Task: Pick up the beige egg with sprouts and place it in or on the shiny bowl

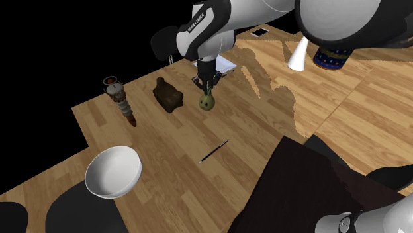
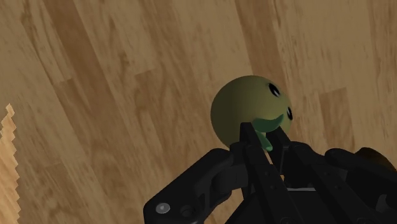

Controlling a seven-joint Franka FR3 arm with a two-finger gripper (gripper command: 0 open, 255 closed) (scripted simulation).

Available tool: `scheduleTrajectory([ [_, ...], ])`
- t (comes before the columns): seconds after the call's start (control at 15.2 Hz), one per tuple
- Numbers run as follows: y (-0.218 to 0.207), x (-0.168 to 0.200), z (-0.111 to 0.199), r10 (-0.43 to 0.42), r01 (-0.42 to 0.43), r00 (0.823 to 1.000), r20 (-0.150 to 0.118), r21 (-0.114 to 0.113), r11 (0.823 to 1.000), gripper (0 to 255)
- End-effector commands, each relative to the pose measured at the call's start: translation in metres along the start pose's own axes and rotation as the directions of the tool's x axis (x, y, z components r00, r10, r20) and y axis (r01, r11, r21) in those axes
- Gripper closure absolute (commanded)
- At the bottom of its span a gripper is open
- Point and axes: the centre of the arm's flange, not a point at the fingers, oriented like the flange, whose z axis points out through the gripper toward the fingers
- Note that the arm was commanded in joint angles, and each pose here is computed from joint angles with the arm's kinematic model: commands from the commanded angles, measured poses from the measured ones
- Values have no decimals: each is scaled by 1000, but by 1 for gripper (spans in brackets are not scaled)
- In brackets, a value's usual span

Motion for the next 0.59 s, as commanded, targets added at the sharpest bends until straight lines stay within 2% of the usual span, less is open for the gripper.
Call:
scheduleTrajectory([
  [0.0,1,-1,-10,0,0,1000,0,0,1000,255],
  [0.53,0,-5,-52,0,0,1000,0,0,1000,255],
])
